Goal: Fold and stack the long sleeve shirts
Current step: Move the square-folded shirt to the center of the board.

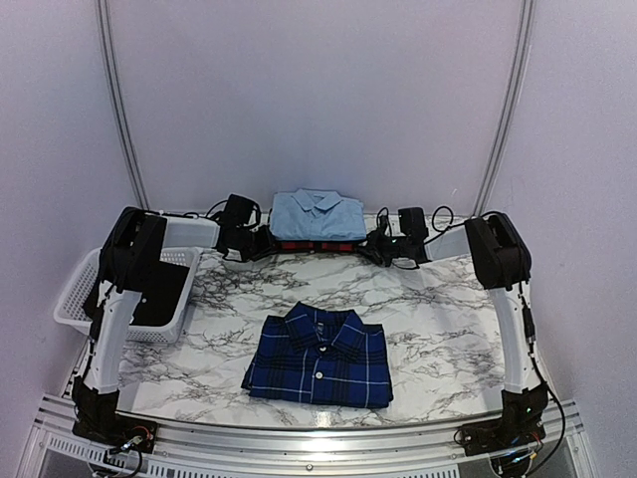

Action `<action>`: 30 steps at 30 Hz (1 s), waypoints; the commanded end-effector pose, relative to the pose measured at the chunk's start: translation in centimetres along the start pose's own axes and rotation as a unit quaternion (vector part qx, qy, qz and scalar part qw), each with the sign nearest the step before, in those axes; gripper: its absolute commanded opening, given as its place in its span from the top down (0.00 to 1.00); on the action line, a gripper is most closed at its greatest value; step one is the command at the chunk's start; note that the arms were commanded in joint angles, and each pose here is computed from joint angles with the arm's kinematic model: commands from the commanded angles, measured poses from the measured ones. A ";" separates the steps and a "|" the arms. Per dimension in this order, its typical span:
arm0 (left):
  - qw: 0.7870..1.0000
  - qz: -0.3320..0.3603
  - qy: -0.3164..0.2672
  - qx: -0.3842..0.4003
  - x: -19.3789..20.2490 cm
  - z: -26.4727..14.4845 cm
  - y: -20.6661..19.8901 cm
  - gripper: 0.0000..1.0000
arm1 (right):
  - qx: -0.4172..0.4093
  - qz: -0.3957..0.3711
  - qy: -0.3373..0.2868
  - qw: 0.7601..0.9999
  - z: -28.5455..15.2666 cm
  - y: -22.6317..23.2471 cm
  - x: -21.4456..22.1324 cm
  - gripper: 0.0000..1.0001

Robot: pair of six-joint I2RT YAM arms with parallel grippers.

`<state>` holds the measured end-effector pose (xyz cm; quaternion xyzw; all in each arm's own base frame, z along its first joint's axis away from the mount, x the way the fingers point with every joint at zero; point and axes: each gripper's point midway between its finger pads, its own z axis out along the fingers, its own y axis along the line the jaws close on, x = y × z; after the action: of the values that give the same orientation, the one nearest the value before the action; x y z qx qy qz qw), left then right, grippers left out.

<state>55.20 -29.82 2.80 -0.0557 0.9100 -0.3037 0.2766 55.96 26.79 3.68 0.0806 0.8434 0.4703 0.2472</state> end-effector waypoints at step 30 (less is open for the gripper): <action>0.998 0.000 0.069 0.014 7.2 -1.1 -2.3 1.00 | 0.001 0.003 -0.029 1.000 -2.6 2.0 2.6 1.00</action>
<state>52.84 -31.86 2.08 -0.0432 0.9062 -0.3333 0.2566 54.41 27.40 3.64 0.1093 0.8351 0.4761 0.2528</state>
